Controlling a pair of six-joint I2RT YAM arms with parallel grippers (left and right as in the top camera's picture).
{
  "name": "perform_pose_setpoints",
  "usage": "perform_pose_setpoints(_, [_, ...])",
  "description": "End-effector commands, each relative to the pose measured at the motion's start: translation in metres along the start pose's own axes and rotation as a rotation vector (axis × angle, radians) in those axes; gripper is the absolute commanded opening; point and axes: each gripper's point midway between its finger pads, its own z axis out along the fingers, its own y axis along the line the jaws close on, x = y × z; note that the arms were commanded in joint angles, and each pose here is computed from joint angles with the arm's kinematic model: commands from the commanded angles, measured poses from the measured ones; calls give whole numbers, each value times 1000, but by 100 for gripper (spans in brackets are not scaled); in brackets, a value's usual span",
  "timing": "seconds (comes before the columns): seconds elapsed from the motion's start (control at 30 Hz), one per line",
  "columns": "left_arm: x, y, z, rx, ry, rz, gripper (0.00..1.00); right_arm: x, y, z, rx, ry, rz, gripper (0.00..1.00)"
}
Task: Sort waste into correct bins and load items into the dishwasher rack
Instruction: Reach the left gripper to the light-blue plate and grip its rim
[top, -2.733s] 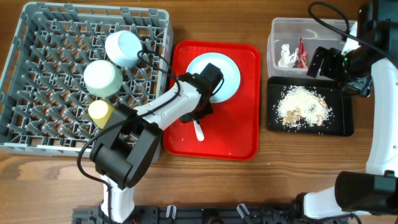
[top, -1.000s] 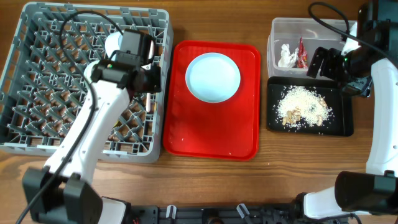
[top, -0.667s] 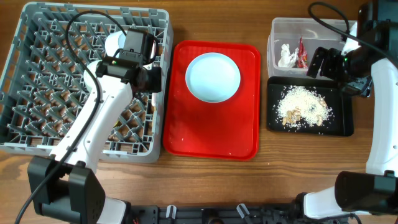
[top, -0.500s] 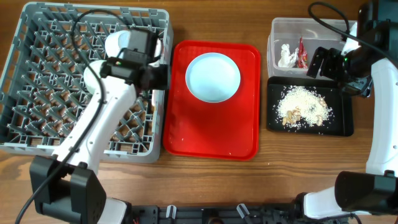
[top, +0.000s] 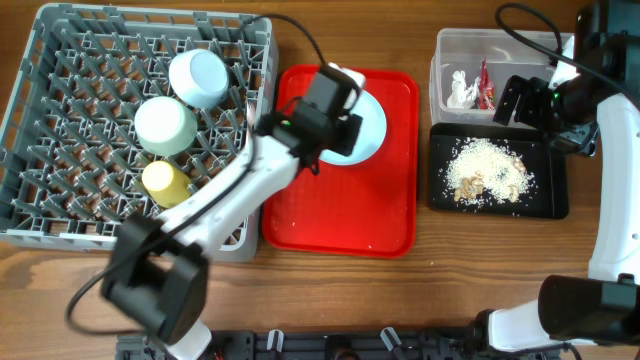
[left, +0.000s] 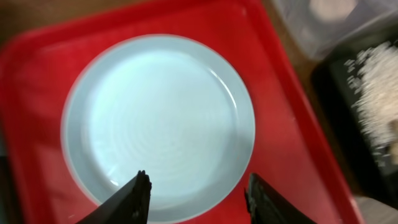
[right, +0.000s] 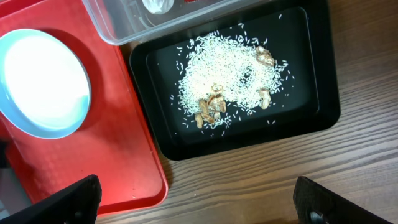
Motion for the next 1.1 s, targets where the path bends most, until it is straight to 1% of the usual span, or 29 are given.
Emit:
perform_pose_setpoints(0.0, [28, -9, 38, -23, 81, 100, 53, 0, 1, -6, -2, -20, -17, 100])
perform_pose_setpoints(0.07, [41, -14, 51, -17, 117, 156, 54, 0, 1, -6, -3, -21, -17, 100])
perform_pose_setpoints(0.1, [48, -17, 58, -14, 137, 184, 57, 0, 1, -6, -3, -22, -17, 100])
perform_pose_setpoints(0.13, [55, -18, 64, -14, 155, 192, 59, 0, 1, -6, -3, -22, -17, 100])
perform_pose_setpoints(0.3, [77, -16, 78, -21, 226, 198, 60, 0, 1, -6, -3, -23, -17, 100])
perform_pose_setpoints(0.43, [95, -12, 76, -30, 297, 201, 56, 0, 1, -6, -3, -23, -18, 100])
perform_pose_setpoints(0.53, [110, -9, 71, -38, 365, 205, 43, -1, 1, -6, -3, -25, -18, 99])
perform_pose_setpoints(0.6, [123, -11, 66, -39, 416, 212, 38, -1, 1, -6, -4, -27, -18, 100])
perform_pose_setpoints(0.63, [126, -12, 65, -39, 428, 217, 33, -1, 1, -6, -4, -27, -18, 100])
perform_pose_setpoints(0.73, [129, -19, 63, -32, 436, 233, 26, -2, 1, -6, -4, -29, -18, 100])
perform_pose_setpoints(0.8, [129, -26, 64, -24, 428, 248, 25, -2, 1, -6, -5, -30, -18, 100])
perform_pose_setpoints(0.93, [128, -38, 65, -11, 410, 273, 29, -2, 1, -6, -4, -29, -29, 100])
perform_pose_setpoints(1.07, [127, -36, 65, -43, 401, 288, 29, -2, 1, -6, -4, -29, -30, 100])
